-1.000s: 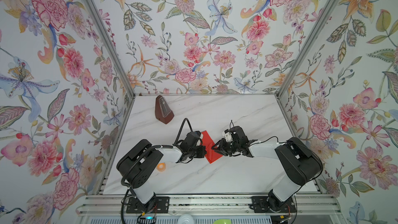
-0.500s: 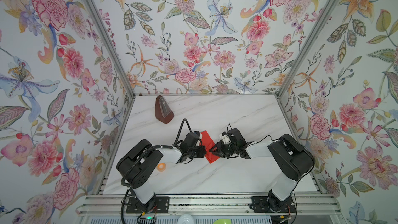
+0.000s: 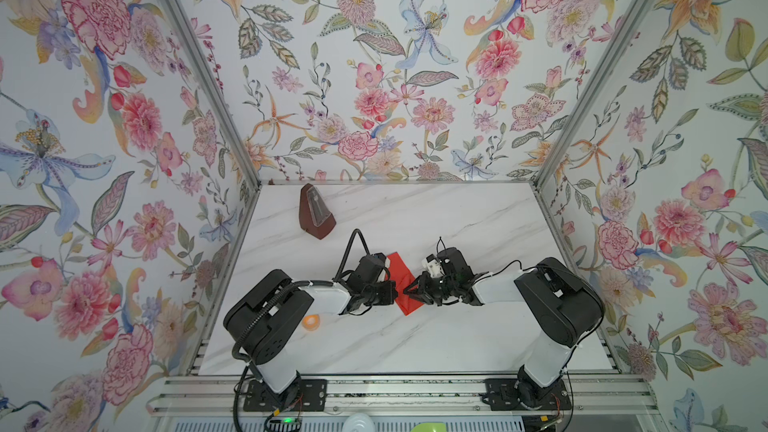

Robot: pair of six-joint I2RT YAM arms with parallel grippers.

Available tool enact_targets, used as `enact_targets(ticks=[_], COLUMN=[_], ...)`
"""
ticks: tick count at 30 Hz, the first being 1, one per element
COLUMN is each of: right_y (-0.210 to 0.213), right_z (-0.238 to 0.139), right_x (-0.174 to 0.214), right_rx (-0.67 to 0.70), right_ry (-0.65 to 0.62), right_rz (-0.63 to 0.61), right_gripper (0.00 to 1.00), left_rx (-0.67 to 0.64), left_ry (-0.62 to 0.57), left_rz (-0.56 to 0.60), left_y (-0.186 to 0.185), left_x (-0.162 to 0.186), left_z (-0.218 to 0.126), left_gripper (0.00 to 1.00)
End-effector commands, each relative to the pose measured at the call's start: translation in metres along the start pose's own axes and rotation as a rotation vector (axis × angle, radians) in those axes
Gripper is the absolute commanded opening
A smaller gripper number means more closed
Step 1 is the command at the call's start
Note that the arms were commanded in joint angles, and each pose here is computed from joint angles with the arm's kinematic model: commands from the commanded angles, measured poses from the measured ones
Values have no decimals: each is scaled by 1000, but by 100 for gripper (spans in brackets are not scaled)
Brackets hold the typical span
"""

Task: Fold a paper plane with a square sheet of paper (fold left side to right side)

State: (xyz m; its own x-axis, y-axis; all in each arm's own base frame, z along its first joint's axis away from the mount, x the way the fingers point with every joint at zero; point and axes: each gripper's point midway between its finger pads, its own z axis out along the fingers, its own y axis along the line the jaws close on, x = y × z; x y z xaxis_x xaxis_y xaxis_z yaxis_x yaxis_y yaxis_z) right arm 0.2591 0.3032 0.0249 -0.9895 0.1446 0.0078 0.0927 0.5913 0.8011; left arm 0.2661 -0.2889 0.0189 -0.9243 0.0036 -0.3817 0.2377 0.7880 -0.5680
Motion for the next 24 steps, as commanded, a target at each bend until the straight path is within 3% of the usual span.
enact_targets(ticks=[1, 24], right_y=[-33, -46], right_z=[5, 3], right_x=[10, 12], right_rx=[115, 179], right_ry=[35, 49], right_rz=[42, 41], right_gripper=[26, 22], left_rx=[-45, -43], left_ry=[-19, 0], left_rz=[19, 44], left_y=[5, 5], left_x=[-10, -20], left_z=[-8, -3], left_gripper=[0, 0])
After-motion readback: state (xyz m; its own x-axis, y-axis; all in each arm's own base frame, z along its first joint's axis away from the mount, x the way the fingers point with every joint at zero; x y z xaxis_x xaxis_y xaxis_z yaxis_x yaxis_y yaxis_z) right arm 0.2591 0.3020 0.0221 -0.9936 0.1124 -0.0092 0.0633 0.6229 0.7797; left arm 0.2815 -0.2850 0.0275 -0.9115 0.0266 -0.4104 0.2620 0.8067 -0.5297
